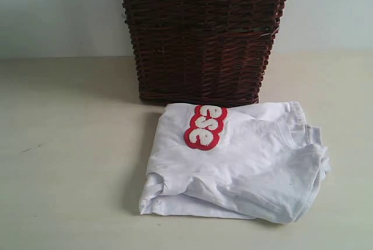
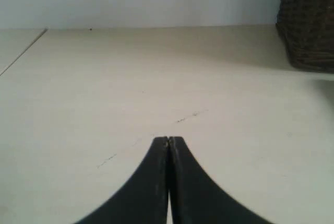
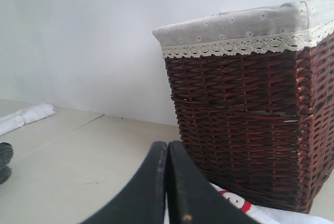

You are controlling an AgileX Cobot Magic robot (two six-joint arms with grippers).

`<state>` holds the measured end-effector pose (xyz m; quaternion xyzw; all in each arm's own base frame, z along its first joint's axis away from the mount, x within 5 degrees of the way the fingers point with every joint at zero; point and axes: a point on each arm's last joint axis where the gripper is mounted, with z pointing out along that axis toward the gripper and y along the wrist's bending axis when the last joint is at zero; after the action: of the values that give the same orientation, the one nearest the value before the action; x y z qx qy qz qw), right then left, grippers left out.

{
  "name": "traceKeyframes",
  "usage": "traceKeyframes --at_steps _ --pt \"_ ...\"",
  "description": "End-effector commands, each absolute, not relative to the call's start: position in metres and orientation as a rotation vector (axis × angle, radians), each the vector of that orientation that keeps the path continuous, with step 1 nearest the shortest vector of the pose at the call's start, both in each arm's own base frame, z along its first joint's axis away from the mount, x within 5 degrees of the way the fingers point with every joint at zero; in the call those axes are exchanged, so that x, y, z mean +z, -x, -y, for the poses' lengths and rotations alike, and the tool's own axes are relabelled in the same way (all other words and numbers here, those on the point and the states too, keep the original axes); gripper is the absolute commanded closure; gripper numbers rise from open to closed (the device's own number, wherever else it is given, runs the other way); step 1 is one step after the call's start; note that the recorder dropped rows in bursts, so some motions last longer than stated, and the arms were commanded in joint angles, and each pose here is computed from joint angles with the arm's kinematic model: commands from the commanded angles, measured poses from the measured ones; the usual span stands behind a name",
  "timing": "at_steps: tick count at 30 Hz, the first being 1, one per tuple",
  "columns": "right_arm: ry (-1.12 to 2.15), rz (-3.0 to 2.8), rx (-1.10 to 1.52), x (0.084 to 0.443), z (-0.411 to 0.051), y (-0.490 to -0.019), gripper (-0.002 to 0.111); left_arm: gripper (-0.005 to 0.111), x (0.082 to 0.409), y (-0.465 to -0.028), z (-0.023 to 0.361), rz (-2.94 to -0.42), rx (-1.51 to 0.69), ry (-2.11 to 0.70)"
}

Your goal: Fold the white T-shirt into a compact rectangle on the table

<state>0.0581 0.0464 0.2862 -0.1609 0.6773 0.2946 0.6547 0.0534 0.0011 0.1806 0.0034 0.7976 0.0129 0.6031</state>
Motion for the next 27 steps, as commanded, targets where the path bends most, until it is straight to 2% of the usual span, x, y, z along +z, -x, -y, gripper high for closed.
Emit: traceKeyframes --at_steps 1,19,25,27 --pt "0.369 -1.536 0.669 0.285 -0.046 -0.057 0.108 0.107 0.181 -0.053 -0.001 -1.840 0.031 -0.002" --pt "0.369 -1.536 0.669 0.285 -0.046 -0.057 0.108 0.107 0.181 -0.053 -0.001 -1.840 0.031 -0.002" --pt "0.491 -1.397 0.465 0.282 -0.036 -0.047 0.108 0.107 0.181 -0.053 -0.001 -1.840 0.031 -0.002" --pt "0.360 -1.288 0.420 0.285 -0.024 -0.042 0.108 0.107 0.181 -0.053 -0.001 -1.840 0.031 -0.002"
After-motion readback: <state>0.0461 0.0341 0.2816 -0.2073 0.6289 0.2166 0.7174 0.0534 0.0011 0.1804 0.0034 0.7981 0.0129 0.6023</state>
